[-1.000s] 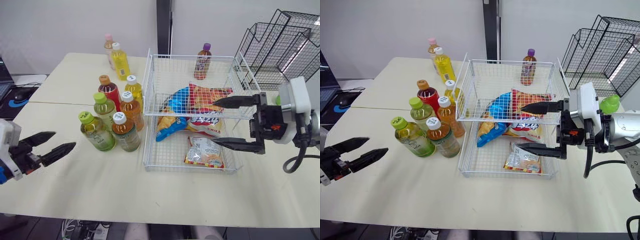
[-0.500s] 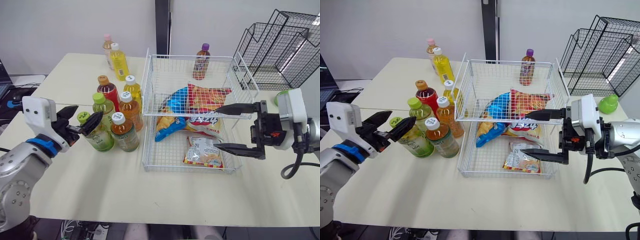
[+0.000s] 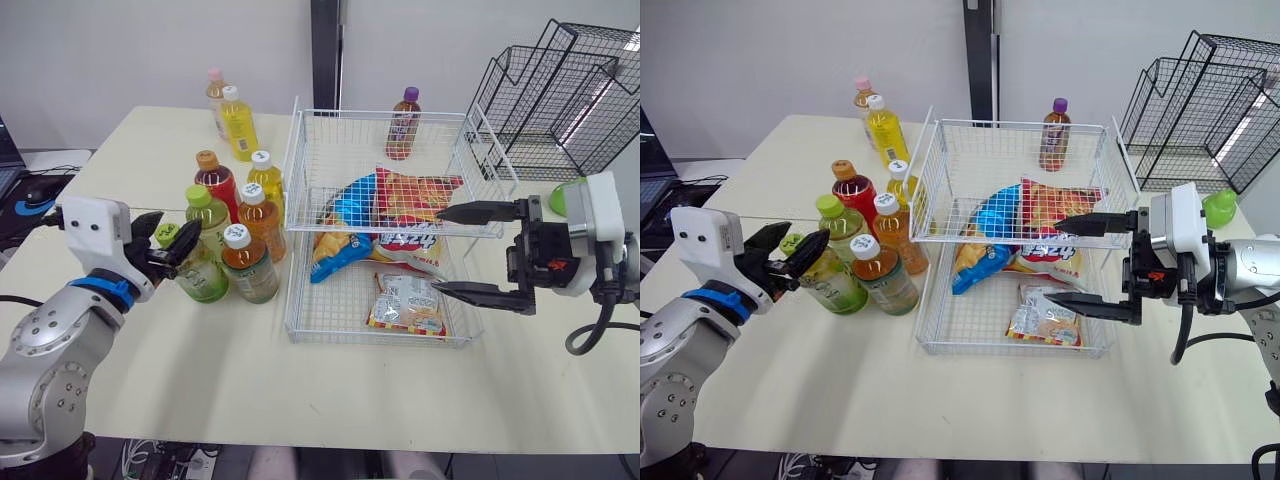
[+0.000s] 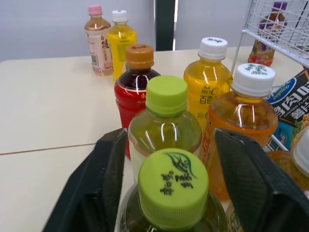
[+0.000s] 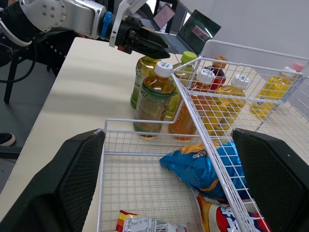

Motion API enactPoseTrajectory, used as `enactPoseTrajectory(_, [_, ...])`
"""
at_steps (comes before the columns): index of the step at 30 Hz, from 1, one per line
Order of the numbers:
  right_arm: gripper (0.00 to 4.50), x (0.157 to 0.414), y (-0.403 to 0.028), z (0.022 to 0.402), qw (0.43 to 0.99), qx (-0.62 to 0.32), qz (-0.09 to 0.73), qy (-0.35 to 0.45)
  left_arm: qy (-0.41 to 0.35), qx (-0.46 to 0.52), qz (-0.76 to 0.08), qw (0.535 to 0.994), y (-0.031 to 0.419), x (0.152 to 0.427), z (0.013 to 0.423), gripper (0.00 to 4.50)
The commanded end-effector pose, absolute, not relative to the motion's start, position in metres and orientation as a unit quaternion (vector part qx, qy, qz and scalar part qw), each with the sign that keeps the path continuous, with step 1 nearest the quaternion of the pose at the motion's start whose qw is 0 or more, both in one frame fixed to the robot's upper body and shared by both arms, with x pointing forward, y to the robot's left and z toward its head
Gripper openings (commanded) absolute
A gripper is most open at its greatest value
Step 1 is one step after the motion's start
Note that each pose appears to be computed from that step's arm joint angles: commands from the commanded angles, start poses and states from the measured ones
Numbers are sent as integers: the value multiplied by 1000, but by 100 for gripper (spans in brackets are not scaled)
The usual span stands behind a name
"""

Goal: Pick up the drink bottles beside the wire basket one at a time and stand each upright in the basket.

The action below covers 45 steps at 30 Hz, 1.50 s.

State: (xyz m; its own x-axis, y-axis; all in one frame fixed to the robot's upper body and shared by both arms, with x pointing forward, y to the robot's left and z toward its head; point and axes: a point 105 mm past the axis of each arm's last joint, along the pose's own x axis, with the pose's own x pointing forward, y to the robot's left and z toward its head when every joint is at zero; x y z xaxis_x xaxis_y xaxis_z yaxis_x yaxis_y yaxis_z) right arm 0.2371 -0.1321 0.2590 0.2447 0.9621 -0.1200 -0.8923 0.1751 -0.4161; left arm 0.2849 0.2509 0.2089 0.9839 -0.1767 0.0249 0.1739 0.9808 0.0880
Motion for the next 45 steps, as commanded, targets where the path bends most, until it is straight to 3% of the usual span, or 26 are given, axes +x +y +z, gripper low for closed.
enactPoseTrajectory(1, [450,234,-132,269,758,-218,605,-107,-46,61,-93,993,245,280,221,161])
enactPoseTrajectory(2, [450,235,-132,270,758,-218,605,-108,-46,60,-93,993,246,280,221,136])
enactPoseTrajectory(11, [450,243,-135,280,764,-227,594,-113,-55,77,-144,985,253,272,239,137])
enactPoseTrajectory(20, [450,247,-134,316,788,-204,560,-155,-12,88,-238,967,264,263,272,137])
enactPoseTrajectory(31, [450,243,-162,311,832,-217,495,-125,-17,86,-319,944,253,271,353,137])
enactPoseTrajectory(45, [450,229,-184,301,870,-204,433,-116,-135,101,-404,899,200,311,483,137])
